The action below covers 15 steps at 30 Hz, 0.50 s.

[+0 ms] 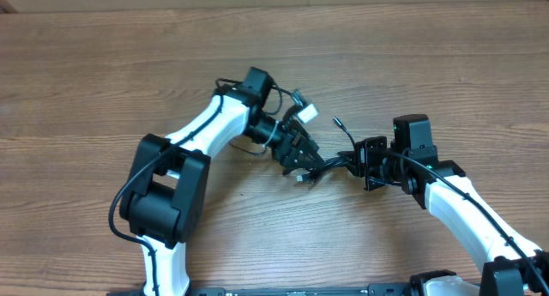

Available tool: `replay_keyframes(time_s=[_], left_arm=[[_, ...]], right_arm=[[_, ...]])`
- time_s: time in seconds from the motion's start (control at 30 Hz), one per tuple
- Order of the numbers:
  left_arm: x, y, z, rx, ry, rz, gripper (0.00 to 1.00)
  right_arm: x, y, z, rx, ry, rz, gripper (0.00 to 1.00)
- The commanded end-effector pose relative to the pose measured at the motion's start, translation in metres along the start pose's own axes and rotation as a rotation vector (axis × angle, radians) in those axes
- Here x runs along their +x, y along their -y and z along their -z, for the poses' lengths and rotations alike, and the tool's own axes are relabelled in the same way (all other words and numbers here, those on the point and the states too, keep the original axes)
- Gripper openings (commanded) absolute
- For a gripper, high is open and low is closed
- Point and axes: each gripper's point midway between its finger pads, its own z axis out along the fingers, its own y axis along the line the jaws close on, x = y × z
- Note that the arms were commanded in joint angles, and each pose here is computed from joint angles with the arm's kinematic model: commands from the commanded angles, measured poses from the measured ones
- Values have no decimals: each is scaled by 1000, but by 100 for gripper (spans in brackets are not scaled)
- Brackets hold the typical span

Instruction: Untangle cables

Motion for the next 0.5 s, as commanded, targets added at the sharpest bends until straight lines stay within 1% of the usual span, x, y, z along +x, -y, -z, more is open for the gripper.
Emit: replay_keyframes(time_s=[0.0, 0.07, 0.1, 0.17, 0.2, 0.27, 0.3, 0.37, 0.4, 0.47], left_arm=[[3, -9, -8, -68, -62, -72, 72], [5, -12, -10, -89, -80, -78, 64], [5, -13, -11, -93, -82, -79, 53], [5, -13, -11, -94, -81, -79, 42], [5, -13, -10, -96, -79, -78, 39], [4, -15, -8, -100, -75, -76, 38], [4, -16, -7, -101, -72, -76, 33], [3, -17, -5, -105, -67, -77, 11], [3, -18, -4, -107, -65, -76, 4], [2, -19, -1, -112, -59, -62, 4]], right_arm=[[7, -9, 2, -18, -29, -3, 4], [7, -9, 2, -18, -29, -2, 4], [7, -9, 2, -18, -28, -2, 4], [6, -9, 2, -19, -27, -2, 4], [6, -9, 2, -19, -27, -2, 4], [6, -9, 2, -19, -24, -2, 4], [6, -9, 2, -19, -24, -2, 4], [6, -9, 2, -19, -23, -2, 4], [5, -9, 2, -19, -20, -2, 4], [4, -9, 2, -19, -15, -2, 4]])
